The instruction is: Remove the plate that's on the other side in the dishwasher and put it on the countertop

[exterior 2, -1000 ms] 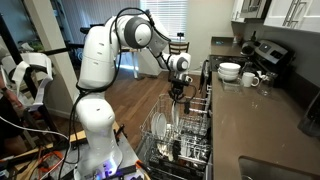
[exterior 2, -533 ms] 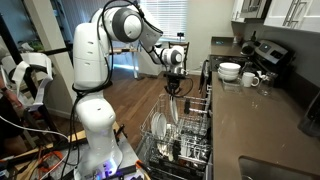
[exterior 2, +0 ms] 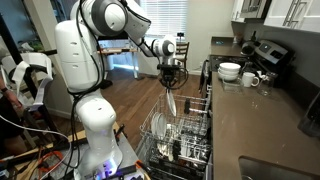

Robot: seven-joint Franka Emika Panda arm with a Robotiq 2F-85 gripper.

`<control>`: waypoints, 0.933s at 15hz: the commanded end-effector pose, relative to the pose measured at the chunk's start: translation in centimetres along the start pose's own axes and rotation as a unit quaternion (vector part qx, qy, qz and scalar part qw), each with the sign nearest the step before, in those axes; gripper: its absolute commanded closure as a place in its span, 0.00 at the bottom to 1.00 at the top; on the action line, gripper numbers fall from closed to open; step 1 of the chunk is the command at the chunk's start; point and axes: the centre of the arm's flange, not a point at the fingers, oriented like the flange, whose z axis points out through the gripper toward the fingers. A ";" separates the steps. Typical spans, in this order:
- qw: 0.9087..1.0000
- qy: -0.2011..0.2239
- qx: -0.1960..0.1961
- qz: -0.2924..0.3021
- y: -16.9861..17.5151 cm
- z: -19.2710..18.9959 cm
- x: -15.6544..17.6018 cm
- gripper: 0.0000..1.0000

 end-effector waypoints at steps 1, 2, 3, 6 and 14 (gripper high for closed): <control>0.999 -0.003 -0.038 -0.010 -0.9 -2.0 -1.3 0.98; 0.999 -0.004 -0.047 -0.010 -1.0 -2.2 -1.2 0.98; 0.998 -0.006 -0.057 -0.010 -1.1 -2.3 -1.1 0.98; 0.996 -0.018 -0.084 0.001 -1.1 -2.1 -0.5 0.98; 0.990 -0.045 -0.125 0.046 0.2 -0.1 2.7 0.98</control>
